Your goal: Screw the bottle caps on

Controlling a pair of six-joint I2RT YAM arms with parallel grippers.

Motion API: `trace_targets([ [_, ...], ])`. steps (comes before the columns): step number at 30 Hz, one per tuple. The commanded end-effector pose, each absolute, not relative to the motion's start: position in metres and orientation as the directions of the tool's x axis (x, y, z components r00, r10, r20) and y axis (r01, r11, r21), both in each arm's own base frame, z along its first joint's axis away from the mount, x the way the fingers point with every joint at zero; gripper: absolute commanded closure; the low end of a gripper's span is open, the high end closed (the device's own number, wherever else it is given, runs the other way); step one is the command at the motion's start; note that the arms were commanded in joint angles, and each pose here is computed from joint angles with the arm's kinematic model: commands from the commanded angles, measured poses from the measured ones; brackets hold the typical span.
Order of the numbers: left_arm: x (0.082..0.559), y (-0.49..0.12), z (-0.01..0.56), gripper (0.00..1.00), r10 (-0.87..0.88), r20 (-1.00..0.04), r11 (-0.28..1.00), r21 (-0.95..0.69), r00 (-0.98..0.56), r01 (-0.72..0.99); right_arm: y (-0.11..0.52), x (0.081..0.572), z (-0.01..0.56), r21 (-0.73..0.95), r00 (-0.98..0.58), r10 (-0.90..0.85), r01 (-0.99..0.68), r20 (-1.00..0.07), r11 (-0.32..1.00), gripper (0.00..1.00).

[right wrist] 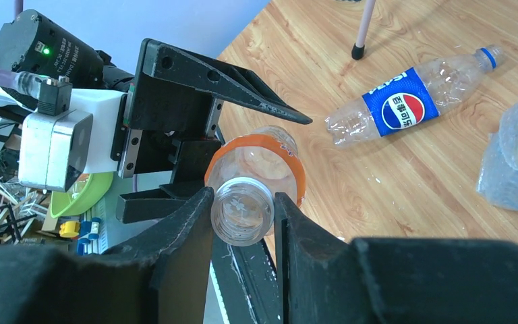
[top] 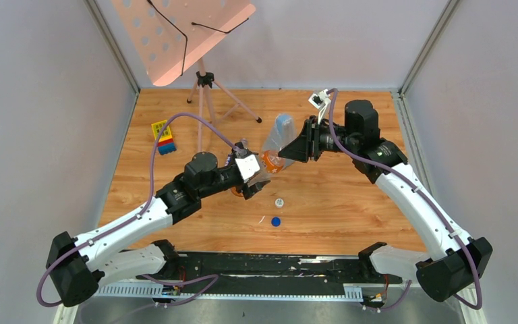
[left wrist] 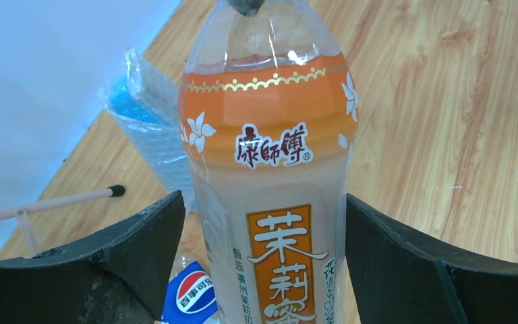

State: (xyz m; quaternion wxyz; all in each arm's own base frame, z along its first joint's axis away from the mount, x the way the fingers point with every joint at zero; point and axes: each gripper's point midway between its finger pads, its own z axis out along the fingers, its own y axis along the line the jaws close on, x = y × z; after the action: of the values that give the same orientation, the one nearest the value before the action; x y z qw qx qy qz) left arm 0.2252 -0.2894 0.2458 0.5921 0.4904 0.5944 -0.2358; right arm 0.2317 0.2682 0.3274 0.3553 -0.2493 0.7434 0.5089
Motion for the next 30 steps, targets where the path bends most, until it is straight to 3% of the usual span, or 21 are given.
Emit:
trace_targets([
  [1,0.226,-0.295,0.279,0.1,0.214,-0.941,0.415,0.332,0.264,0.847,0.271,0.227,0.353,0.543,-0.57,0.004,-0.781,-0.822,0.308,1.0],
  [10,0.225,-0.293,0.269,0.2,0.16,-0.956,0.451,0.292,0.246,0.843,0.271,0.221,0.359,0.55,-0.572,0.005,-0.786,-0.82,0.283,1.0],
  [16,0.223,-0.288,0.269,0.34,0.158,-0.953,0.461,0.302,0.258,0.835,0.272,0.22,0.355,0.557,-0.579,0.006,-0.781,-0.815,0.281,1.0],
  [22,0.222,-0.278,0.27,0.42,0.12,-0.96,0.505,0.28,0.255,0.816,0.271,0.22,0.352,0.558,-0.579,0.008,-0.781,-0.815,0.281,0.97],
  [25,0.218,-0.276,0.271,0.46,0.098,-0.963,0.509,0.267,0.253,0.818,0.27,0.218,0.351,0.555,-0.575,0.012,-0.782,-0.818,0.283,0.84],
  [28,0.215,-0.271,0.274,0.46,0.078,-0.964,0.522,0.255,0.253,0.814,0.267,0.22,0.352,0.543,-0.563,0.03,-0.781,-0.826,0.309,0.51],
  [30,0.215,-0.266,0.275,0.47,0.075,-0.967,0.539,0.246,0.245,0.805,0.262,0.223,0.354,0.527,-0.546,0.05,-0.775,-0.836,0.348,0.34],
])
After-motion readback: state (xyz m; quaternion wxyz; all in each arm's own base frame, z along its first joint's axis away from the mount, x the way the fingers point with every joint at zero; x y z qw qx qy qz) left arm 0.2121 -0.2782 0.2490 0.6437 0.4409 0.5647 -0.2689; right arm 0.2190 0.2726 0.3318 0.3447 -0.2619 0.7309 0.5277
